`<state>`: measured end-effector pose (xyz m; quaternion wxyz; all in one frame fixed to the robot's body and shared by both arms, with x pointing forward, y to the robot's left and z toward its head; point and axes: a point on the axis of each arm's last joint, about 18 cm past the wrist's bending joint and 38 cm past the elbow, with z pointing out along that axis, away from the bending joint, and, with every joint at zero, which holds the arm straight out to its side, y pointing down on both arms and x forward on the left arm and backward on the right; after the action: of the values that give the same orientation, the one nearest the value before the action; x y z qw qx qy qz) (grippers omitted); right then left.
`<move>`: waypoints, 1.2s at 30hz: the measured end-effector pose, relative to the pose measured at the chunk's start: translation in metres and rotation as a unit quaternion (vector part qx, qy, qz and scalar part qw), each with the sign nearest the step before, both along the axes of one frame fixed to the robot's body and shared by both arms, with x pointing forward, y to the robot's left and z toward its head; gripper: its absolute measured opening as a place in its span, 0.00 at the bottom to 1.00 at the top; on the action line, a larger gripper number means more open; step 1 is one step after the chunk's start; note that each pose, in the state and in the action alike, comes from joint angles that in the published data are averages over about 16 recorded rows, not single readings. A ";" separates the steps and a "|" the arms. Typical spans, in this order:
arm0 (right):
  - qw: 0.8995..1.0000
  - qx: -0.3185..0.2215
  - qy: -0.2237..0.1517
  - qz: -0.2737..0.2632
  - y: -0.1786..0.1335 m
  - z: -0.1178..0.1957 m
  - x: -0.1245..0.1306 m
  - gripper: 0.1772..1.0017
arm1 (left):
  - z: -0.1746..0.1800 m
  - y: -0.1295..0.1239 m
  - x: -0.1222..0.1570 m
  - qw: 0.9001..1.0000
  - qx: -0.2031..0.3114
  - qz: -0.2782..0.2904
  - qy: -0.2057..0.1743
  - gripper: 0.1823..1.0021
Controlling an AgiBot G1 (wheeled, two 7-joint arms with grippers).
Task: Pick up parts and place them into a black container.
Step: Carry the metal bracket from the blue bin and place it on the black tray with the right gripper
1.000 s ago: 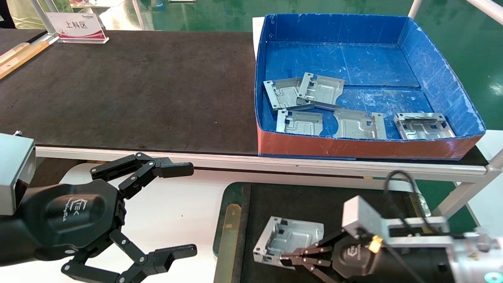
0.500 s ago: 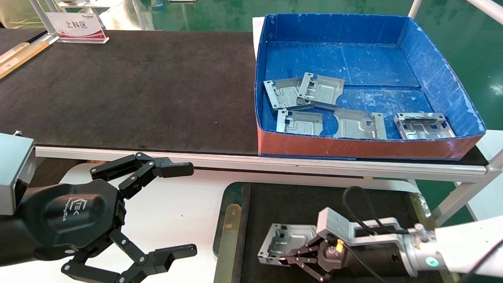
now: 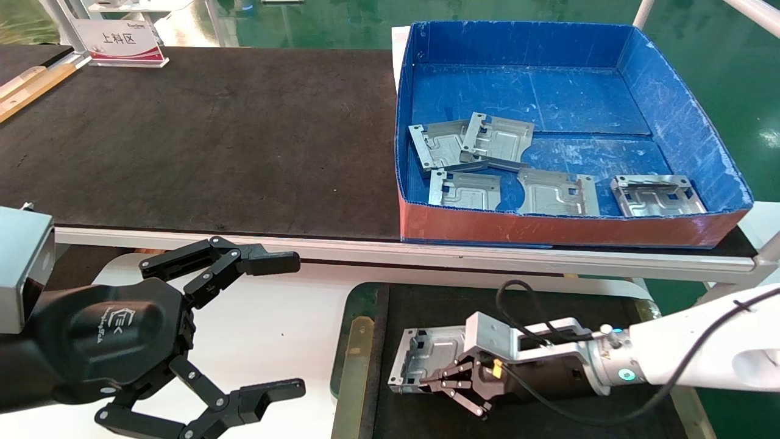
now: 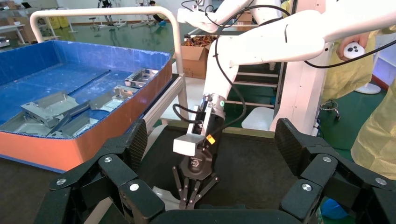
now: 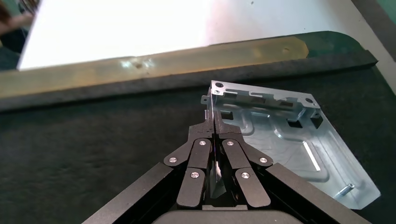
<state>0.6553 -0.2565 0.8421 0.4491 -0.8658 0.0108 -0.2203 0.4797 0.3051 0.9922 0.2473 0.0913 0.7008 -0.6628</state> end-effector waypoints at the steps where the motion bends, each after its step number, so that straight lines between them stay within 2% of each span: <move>1: 1.000 -0.004 -0.004 0.002 0.001 0.000 0.002 0.02 | 0.000 0.000 0.000 1.000 0.000 0.000 0.000 1.00; 17: 0.997 -0.052 -0.055 0.022 0.009 0.000 0.020 0.02 | 0.000 0.000 0.000 1.000 0.000 0.000 0.000 1.00; 36: 0.992 -0.088 -0.086 0.035 0.014 0.005 0.030 0.02 | 0.000 0.000 0.000 1.000 0.000 0.000 0.000 1.00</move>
<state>0.6850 -0.2426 0.8472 0.3775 -0.8798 -0.0777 -0.2780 0.4797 0.3051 0.9922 0.2473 0.0913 0.7008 -0.6628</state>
